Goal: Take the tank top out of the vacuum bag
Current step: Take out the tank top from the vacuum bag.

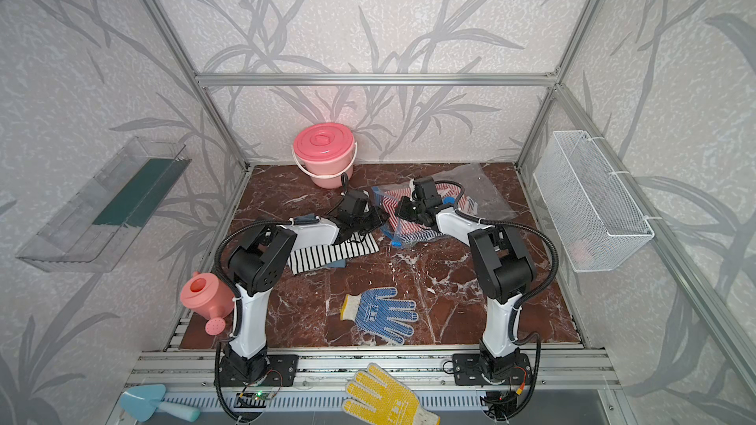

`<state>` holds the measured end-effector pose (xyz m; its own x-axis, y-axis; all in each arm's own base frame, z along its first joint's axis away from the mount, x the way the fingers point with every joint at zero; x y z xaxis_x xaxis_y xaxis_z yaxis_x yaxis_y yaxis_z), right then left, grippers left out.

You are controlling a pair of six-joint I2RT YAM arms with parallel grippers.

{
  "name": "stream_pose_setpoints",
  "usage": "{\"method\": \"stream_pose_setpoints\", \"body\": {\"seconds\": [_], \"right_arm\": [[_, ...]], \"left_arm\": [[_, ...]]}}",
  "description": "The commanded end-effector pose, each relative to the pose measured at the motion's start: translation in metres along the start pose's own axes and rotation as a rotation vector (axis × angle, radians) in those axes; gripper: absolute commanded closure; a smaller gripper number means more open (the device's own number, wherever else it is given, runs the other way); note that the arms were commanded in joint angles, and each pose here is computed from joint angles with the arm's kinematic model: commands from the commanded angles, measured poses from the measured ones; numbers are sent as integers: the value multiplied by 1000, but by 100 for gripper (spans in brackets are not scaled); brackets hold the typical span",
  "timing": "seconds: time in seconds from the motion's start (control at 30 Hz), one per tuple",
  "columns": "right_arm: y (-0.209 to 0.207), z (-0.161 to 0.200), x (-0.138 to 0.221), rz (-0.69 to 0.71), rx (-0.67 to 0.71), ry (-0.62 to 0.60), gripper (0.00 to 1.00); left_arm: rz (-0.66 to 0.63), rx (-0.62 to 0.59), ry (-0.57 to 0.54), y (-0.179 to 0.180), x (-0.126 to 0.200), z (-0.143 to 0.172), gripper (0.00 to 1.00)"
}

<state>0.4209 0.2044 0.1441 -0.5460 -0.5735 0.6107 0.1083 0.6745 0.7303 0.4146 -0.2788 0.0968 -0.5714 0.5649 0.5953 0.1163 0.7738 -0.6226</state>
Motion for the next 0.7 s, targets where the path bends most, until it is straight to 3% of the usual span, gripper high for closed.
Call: {"method": "stream_pose_setpoints", "body": {"seconds": [0.0, 0.67], "right_arm": [[7, -6, 5, -64, -4, -14, 100], [7, -3, 6, -104, -17, 7, 100]], "left_arm": [[22, 8, -17, -6, -5, -6, 61], [31, 34, 21, -4, -30, -2, 63]]}}
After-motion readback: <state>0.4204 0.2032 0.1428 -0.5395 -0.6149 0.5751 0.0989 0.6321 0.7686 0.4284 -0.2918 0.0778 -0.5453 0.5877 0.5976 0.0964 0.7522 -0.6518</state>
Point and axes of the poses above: each gripper's point midway between its finger pads, its own x axis back along the fingers, its own y axis along the line the jaws close on, z = x × y, the point moved 7 cm from there along x, back along the fingers, and after that the axes turned 12 degrees about -x, right-handed, at the moved point
